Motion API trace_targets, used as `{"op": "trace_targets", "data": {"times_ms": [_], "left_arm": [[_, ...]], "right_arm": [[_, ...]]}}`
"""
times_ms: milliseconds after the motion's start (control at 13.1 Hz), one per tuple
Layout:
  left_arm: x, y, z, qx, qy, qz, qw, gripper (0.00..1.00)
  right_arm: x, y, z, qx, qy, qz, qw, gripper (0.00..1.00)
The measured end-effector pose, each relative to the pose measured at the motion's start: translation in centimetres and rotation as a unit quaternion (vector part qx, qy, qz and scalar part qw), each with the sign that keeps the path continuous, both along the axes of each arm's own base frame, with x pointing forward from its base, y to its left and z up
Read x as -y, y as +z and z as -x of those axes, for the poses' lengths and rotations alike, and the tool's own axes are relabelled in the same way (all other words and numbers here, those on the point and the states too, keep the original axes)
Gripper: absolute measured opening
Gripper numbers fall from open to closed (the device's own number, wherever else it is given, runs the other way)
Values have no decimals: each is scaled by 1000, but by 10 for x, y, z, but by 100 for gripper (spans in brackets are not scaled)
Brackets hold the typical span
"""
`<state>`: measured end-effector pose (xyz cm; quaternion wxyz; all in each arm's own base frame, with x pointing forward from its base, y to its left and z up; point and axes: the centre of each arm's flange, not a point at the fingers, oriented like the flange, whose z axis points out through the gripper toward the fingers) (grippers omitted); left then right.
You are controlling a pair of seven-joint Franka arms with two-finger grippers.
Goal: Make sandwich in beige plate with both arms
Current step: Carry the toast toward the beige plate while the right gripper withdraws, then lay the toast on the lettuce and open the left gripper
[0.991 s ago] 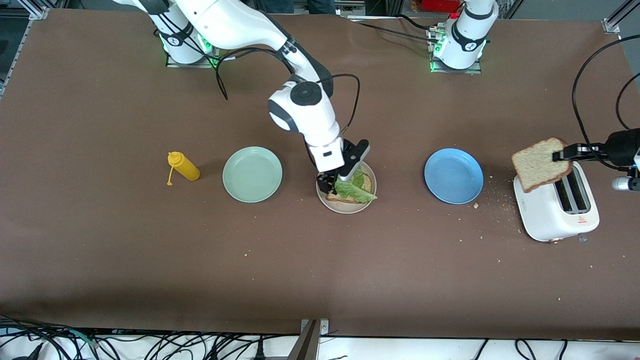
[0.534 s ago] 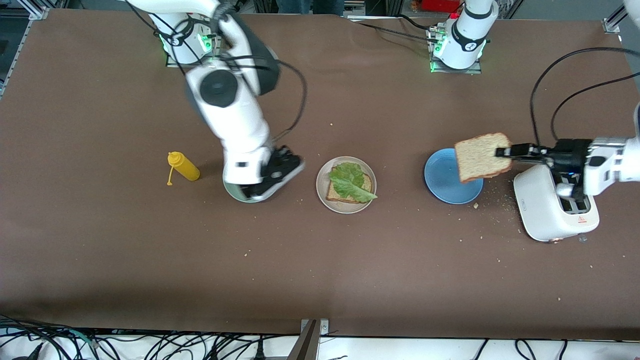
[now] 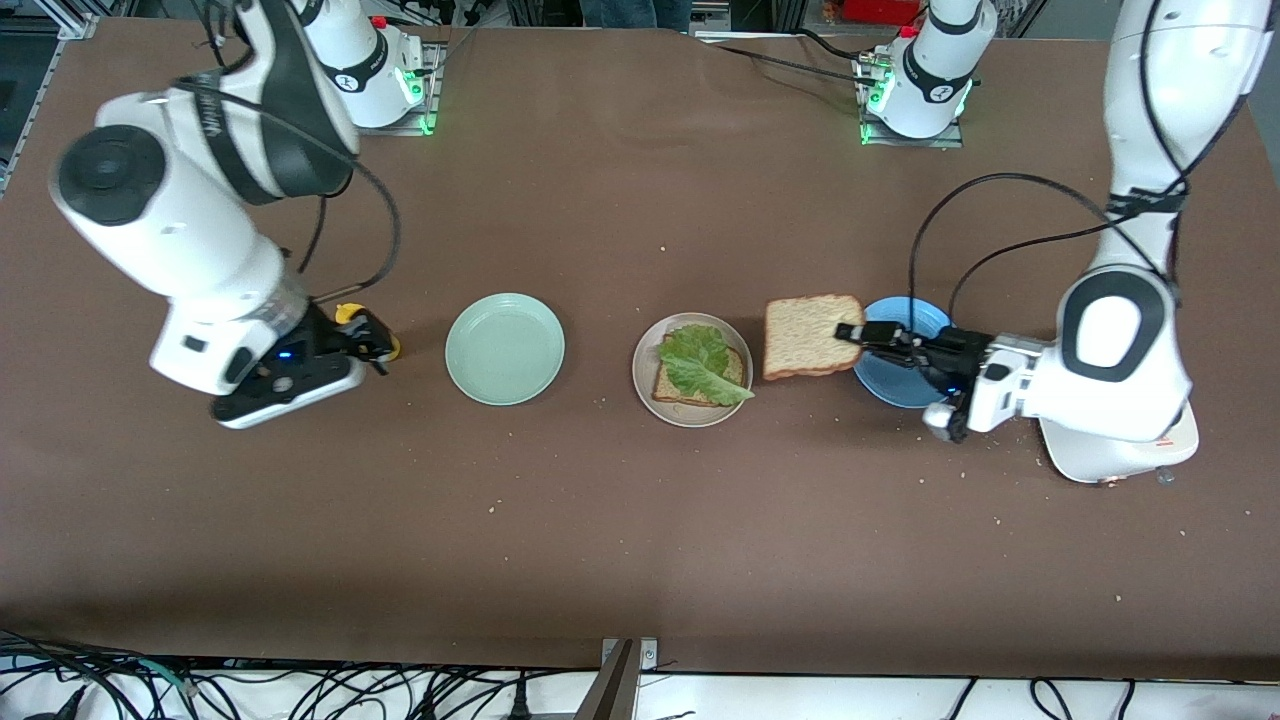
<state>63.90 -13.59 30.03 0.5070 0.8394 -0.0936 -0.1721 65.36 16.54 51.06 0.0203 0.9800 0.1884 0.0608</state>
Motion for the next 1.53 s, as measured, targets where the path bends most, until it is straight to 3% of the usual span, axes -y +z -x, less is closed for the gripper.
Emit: {"op": "trace_targets", "data": {"times_ms": [305, 534, 763, 915, 1373, 1449, 1525], "left_arm": [[70, -57, 3, 11, 14, 20, 1000, 8], [86, -102, 10, 22, 35, 67, 997, 8], [97, -143, 21, 26, 43, 79, 996, 8], [95, -153, 22, 32, 45, 76, 996, 24], [95, -153, 19, 50, 46, 68, 995, 92], [94, -151, 19, 54, 40, 62, 996, 100], [92, -149, 18, 60, 29, 51, 996, 100]], "right_arm": [[48, -7, -4, -21, -36, 6, 999, 100], [67, -9, -6, -23, -52, 11, 998, 100], [71, -10, -6, -27, -55, 13, 998, 100], [71, -8, -5, -26, -55, 13, 998, 100], [71, -6, -5, -24, -55, 12, 998, 100], [71, -6, -5, -24, -55, 12, 998, 100], [71, -6, -5, -24, -56, 12, 998, 100]]}}
